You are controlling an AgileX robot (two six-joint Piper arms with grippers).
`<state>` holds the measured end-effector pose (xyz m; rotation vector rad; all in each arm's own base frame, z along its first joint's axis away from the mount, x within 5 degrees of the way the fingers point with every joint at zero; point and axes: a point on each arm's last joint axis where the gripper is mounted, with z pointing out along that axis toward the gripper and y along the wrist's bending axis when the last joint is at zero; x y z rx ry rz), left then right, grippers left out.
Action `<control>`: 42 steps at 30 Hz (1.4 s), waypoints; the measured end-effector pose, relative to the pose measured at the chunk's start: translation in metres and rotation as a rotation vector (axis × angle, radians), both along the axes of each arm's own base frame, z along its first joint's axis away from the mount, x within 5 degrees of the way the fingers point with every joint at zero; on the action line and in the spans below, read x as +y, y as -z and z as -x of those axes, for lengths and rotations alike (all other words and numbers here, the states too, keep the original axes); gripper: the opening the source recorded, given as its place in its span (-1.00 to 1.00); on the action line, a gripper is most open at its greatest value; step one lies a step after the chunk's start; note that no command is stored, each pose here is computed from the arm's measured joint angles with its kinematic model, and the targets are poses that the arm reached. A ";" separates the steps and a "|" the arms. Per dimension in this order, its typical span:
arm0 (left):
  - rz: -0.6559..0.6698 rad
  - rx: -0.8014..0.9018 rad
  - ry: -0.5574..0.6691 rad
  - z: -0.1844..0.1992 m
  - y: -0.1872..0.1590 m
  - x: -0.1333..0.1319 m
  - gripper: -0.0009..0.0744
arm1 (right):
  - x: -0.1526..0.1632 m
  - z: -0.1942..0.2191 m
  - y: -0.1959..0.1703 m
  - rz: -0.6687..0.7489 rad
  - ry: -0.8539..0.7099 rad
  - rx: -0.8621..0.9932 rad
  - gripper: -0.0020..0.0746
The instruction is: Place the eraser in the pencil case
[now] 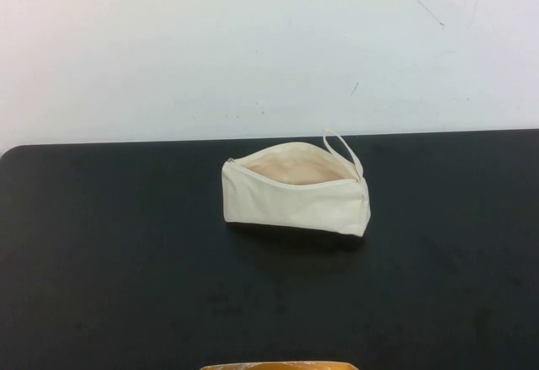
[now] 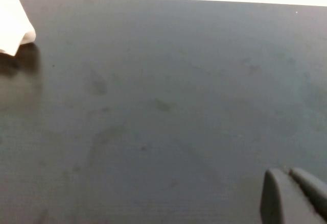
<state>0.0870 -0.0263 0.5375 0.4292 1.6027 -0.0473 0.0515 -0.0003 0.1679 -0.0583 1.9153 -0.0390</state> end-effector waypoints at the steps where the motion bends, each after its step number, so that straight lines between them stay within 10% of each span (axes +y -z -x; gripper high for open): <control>1: 0.000 0.008 0.006 0.003 0.014 0.001 -0.98 | 0.000 0.000 0.000 0.000 0.000 0.000 -0.95; 10: 0.109 0.192 0.129 -0.006 0.148 -0.018 -0.98 | 0.000 0.000 0.000 0.000 0.000 0.000 -0.95; 28: 0.278 0.620 0.160 -0.005 0.264 -0.034 -0.98 | 0.000 0.000 0.000 0.000 0.000 0.000 -0.95; 42: 0.334 0.153 -0.147 0.019 0.315 0.012 -0.98 | 0.000 0.000 0.000 -0.002 0.001 0.000 -0.95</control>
